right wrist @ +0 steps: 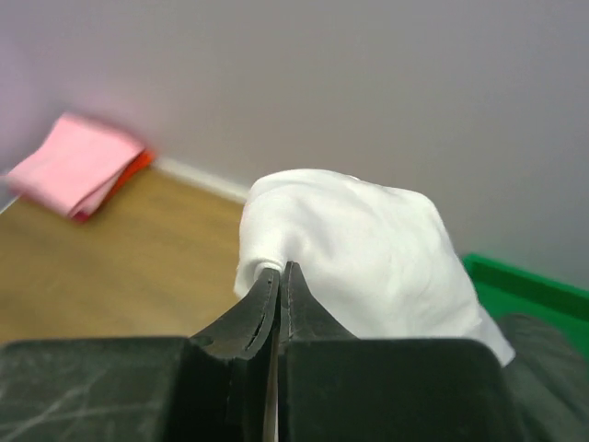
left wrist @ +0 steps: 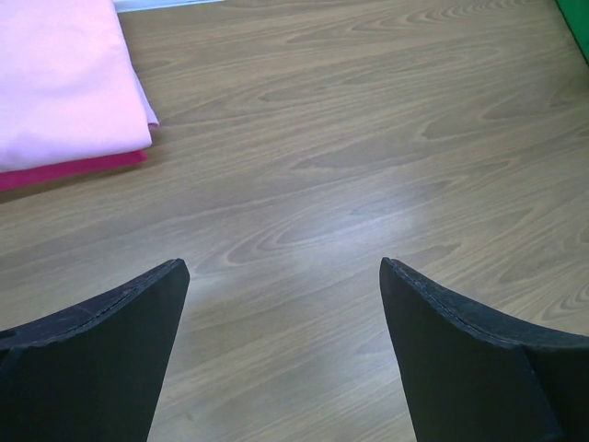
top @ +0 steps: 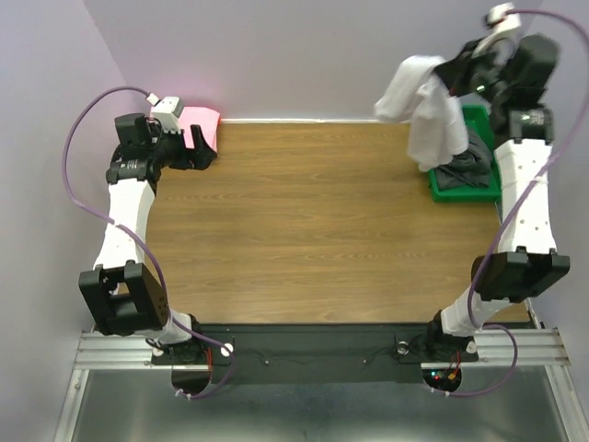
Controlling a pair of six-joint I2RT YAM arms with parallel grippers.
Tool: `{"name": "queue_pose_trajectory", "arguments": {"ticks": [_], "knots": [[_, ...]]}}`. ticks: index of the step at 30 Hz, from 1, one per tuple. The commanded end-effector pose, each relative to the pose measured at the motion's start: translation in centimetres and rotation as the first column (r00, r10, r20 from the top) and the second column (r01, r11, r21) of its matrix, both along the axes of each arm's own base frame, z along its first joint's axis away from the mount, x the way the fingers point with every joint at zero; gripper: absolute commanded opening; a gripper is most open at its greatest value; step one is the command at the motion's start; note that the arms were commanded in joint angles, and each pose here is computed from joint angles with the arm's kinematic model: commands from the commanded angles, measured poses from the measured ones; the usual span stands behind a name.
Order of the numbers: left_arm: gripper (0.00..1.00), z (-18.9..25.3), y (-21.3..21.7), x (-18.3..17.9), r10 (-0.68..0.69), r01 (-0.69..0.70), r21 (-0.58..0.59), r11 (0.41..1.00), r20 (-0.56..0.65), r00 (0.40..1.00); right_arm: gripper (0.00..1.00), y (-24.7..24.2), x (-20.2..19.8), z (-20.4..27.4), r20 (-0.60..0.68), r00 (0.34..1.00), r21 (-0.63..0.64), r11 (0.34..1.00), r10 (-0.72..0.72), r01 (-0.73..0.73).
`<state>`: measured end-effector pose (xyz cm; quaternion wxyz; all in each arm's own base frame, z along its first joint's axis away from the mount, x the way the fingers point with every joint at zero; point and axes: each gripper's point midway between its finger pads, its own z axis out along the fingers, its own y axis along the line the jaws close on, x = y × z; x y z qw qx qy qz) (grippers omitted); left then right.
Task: Fold and stack the t-shirts
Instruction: Move the tshirt to the center of the board
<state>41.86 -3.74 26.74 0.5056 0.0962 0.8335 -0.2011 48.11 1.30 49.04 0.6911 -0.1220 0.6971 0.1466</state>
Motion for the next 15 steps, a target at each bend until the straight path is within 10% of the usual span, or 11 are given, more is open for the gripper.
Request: {"name": "queue_pose_trajectory", "arguments": {"ticks": [1,6,15], "knots": [[0.97,3.2,-1.0,-0.8,-0.071,0.071,0.008,0.997,0.074,0.995,0.01,9.4,-2.4,-6.4,-0.120,0.951,-0.023,0.957,0.285,-0.289],[0.97,2.3,-1.0,-1.6,-0.110,0.106,0.058,0.993,0.067,0.992,1.00,20.8,-8.1,-20.6,-0.476,0.715,-0.022,0.806,0.512,-0.592],[0.96,-4.4,-3.7,-4.1,-0.289,0.291,0.209,0.934,-0.041,0.956,0.98,16.7,-8.2,-30.6,-0.685,0.665,-0.078,0.877,0.298,-0.474]]}}
